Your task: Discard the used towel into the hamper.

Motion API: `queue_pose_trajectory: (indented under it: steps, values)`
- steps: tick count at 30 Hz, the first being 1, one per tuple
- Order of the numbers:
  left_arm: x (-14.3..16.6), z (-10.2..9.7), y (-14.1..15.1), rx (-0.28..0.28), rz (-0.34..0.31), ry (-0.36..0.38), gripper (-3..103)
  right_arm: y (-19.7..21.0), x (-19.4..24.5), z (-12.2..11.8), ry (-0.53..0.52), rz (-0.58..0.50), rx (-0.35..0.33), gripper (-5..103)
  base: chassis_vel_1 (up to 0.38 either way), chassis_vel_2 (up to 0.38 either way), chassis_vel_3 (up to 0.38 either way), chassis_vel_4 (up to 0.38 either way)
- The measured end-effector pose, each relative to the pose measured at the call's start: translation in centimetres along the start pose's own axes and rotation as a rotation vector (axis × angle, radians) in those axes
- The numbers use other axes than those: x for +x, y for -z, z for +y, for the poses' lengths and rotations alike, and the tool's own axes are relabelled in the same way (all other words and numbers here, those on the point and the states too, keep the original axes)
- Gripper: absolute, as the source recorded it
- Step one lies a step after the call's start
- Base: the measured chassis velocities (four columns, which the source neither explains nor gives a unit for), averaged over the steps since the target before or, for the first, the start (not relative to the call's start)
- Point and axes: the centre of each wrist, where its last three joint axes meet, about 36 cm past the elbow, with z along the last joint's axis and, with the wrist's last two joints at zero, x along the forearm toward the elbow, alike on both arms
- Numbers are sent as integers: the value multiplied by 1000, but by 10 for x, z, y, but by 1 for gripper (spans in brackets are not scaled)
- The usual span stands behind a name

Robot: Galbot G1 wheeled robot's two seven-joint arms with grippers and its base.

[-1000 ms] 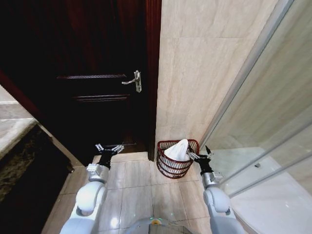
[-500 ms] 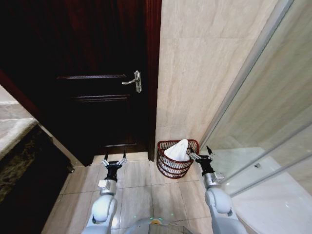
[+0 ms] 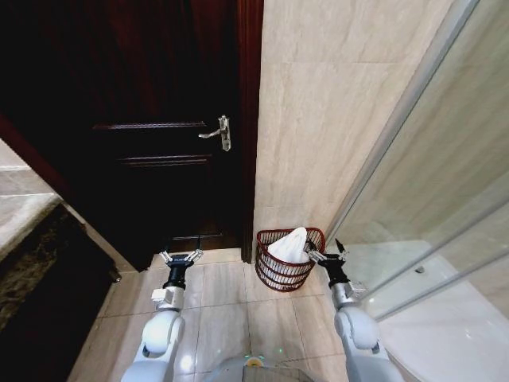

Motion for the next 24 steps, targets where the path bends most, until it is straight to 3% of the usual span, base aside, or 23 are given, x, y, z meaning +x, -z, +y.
queue_pose_trajectory:
  steps: [7, 24]
  values:
    - [-2, 0, 1, -5, 6, -8, 100, -10, 1, 3, 5, 26, -16, 100, 0, 0, 0, 0]
    - [0, 1, -2, -7, 10, -7, 100, -17, 3, 8, 0, 9, 26, 100, -51, 44, 48, -48]
